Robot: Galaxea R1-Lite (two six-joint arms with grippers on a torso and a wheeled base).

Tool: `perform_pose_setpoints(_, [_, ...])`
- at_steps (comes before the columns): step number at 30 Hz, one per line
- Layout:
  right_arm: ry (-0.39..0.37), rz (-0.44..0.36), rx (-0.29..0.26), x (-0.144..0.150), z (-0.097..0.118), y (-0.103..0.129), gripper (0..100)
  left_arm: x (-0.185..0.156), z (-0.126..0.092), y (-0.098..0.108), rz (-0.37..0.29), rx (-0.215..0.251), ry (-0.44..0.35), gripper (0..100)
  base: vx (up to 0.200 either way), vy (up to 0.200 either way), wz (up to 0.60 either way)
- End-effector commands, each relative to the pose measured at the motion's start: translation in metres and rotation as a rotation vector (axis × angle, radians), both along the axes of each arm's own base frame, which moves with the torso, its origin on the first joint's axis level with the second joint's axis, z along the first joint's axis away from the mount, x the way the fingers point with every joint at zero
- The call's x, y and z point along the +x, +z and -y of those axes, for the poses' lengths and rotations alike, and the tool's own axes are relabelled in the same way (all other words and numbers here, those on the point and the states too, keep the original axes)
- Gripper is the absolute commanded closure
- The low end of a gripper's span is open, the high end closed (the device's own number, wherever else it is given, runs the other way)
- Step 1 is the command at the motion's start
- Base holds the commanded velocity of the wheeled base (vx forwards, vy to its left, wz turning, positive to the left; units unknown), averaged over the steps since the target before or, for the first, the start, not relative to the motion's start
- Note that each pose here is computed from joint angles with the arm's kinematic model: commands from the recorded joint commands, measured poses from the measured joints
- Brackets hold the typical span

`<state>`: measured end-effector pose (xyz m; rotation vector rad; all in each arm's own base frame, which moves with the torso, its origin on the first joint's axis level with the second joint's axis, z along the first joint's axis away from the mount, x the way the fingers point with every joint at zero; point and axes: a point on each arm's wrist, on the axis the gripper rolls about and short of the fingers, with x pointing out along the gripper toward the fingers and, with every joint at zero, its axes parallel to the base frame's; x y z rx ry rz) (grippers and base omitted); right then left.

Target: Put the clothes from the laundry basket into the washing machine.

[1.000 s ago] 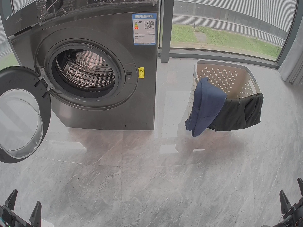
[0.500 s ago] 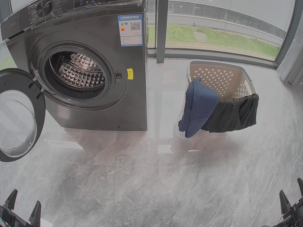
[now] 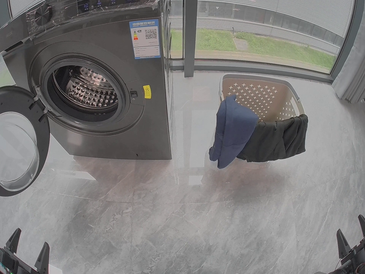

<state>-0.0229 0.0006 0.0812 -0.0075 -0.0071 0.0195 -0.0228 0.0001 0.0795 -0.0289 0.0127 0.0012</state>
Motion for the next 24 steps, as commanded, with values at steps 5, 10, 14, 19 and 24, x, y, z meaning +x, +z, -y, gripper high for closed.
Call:
perform_pose_setpoints(5, [0.0, -0.009, 0.0, 0.0007, 0.0, -0.0049, 0, 0.0, 0.0, -0.0029, 0.0, -0.003, 0.001, 0, 0.0, -0.04, 0.0])
perform_pose_setpoints(10, [-0.001, -0.009, 0.0, 0.0007, 0.0, -0.0049, 0, 0.0, 0.0, -0.0029, 0.0, -0.003, 0.001, 0, 0.0, 0.0, 0.0])
perform_pose_setpoints(14, [0.0, -0.009, 0.0, 0.0007, 0.0, -0.0049, 0, 0.0, 0.0, -0.0029, 0.0, -0.002, 0.0, 0, 0.2, 0.0, 0.0])
perform_pose_setpoints(19, [0.0, -0.01, 0.0, 0.0007, 0.0, -0.0051, 0, 0.0, 0.0, -0.0029, 0.0, -0.003, 0.001, 0, 0.2, 0.0, 0.0])
perform_pose_setpoints(24, [0.0, -0.009, 0.0, 0.0007, 0.0, -0.0049, 0, 0.0, 0.0, -0.0029, 0.001, -0.005, 0.001, 0, 0.12, 0.0, 0.0])
